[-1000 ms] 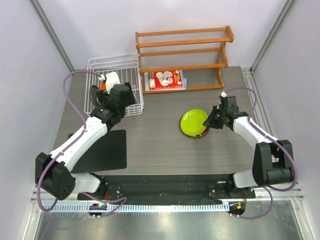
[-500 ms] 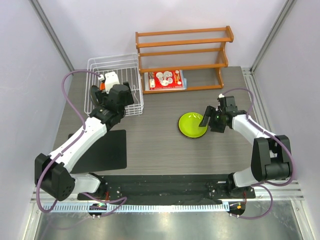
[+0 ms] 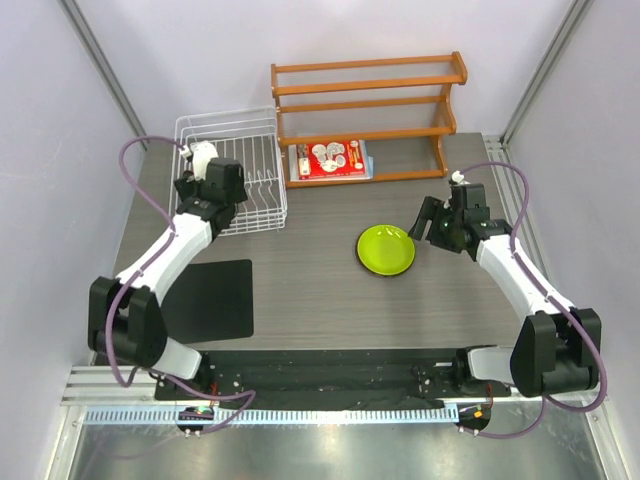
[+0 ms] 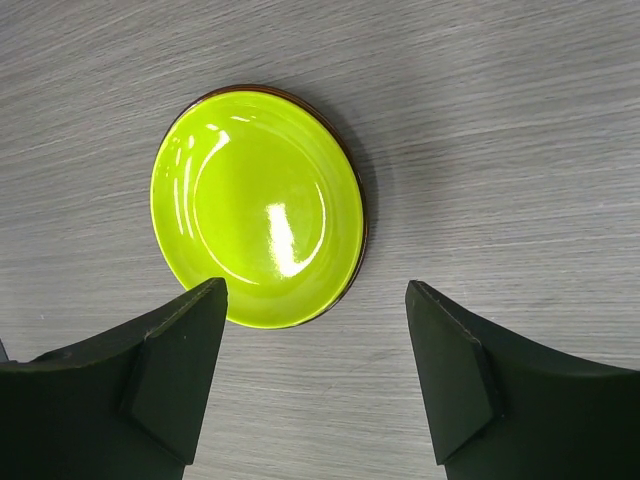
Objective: Unload the plates from the dish rack
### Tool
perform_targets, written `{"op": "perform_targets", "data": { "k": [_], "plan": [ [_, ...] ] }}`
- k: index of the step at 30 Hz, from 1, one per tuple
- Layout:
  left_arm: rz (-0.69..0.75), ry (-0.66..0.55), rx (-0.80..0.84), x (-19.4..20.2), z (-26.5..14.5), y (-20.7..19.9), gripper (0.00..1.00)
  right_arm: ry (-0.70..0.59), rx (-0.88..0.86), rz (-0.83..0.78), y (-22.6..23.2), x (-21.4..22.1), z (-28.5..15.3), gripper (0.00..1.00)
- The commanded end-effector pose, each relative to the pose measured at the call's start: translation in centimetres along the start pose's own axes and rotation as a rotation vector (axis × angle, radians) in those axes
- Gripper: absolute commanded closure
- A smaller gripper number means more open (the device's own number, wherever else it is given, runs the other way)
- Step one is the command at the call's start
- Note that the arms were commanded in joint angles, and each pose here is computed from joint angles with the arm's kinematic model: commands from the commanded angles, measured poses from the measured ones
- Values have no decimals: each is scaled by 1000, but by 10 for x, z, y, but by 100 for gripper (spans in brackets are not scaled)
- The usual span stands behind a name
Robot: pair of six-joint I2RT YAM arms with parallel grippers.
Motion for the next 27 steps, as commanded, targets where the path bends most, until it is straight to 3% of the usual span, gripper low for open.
{"op": "perform_targets", "data": {
  "k": [1,10,21,27],
  "plan": [
    [-56,-39,-12,-16,35,7,0,-46,-20,-25,8,-11,-5,22],
    [-52,-2,-10,-16,91,-5,2,-7,10,-24,2,-5,6,23],
    [-80,-30,-56,-29,108,-4,30,22,28,-33,0,-4,17,23],
    [-77,-3,-69,-23,115,-3,31,30,27,-37,-1,-4,18,23]
  ]
}}
Point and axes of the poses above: each gripper's point midway between its finger pads, its own z axis out along the fingers, its own y axis along the line the jaws close on, x = y × z, the point moved 6 cm from there along -z, back along the fingers, and after that the axes turned 13 degrees about z, right-handed, at the moved point
